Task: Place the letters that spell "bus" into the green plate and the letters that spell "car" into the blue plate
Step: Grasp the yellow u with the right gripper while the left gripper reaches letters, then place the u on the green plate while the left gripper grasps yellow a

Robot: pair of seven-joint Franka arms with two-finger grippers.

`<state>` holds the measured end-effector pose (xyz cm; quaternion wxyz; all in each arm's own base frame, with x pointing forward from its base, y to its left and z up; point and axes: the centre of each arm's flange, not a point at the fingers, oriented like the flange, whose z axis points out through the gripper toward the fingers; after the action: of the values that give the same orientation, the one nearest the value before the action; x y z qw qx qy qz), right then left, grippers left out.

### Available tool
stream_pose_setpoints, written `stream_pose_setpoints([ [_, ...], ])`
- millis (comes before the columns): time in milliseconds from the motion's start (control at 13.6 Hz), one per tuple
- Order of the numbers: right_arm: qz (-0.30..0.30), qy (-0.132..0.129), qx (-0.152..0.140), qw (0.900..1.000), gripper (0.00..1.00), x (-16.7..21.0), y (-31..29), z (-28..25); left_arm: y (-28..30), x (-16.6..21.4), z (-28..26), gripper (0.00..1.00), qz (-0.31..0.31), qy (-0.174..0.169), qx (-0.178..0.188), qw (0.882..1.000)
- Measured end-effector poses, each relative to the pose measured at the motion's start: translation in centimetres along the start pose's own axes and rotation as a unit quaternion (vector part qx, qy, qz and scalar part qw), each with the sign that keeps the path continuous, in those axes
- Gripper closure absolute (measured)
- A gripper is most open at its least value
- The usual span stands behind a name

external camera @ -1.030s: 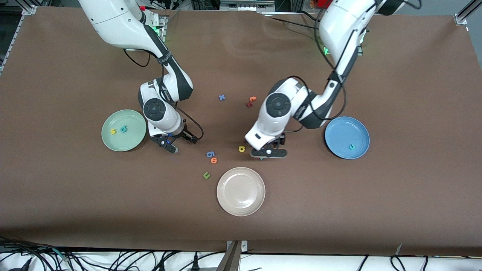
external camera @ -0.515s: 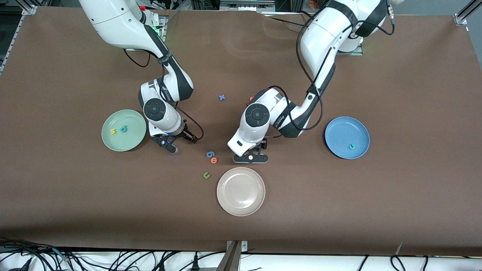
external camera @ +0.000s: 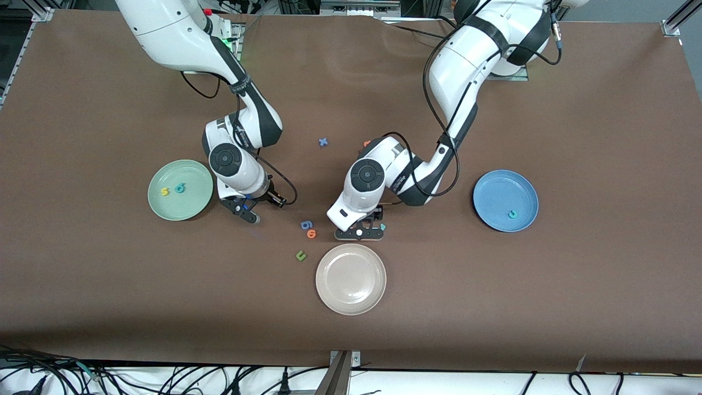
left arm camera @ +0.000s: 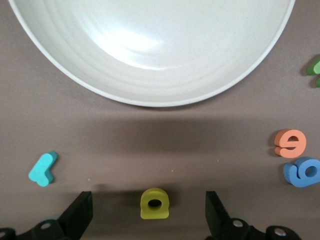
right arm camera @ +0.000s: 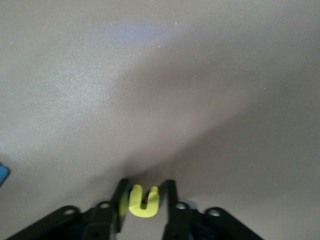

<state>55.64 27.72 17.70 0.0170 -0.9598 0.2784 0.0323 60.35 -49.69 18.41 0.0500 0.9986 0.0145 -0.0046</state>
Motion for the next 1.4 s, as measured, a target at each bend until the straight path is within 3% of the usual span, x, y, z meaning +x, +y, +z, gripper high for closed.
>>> stream_pose_setpoints([
  [74,0.0,0.0,0.0,1.0,0.74,0.0,0.0,0.0,0.1,-0.2,0.2,0.01,0.001,-0.001,0.001,1.0],
  [368,0.0,0.0,0.0,1.0,0.74,0.0,0.0,0.0,0.4,-0.6,0.6,0.04,0.005,-0.007,0.007,1.0],
  [589,-0.007,-0.002,-0.004,1.0,0.74,0.1,0.0,-0.1,0.4,-0.9,0.9,0.17,0.006,-0.012,0.011,1.0],
  [736,-0.018,-0.019,-0.028,0.999,0.74,1.1,0.3,-1.2,0.4,-1.0,1.1,0.22,0.006,-0.015,0.013,1.0],
  [883,-0.031,-0.042,-0.057,0.997,0.74,3.7,0.9,-4.6,0.4,-1.0,1.1,0.22,0.006,-0.015,0.013,1.0],
  [957,-0.041,-0.053,-0.067,0.996,0.74,5.4,1.6,-6.7,0.4,-1.1,1.1,0.31,0.007,-0.015,0.014,1.0],
  [1104,-0.07,-0.072,-0.079,0.992,0.74,8.8,4.4,-10.2,0.7,-1.4,1.2,0.34,0.01,-0.016,0.014,1.0],
  [1177,-0.086,-0.081,-0.084,0.989,0.74,10.4,6.3,-11.1,0.9,-1.5,1.3,0.41,0.011,-0.016,0.015,1.0],
  [1398,-0.133,-0.101,-0.099,0.981,0.74,14.2,11.6,-11.3,0.9,-1.5,1.2,0.46,0.011,-0.014,0.017,1.0],
])
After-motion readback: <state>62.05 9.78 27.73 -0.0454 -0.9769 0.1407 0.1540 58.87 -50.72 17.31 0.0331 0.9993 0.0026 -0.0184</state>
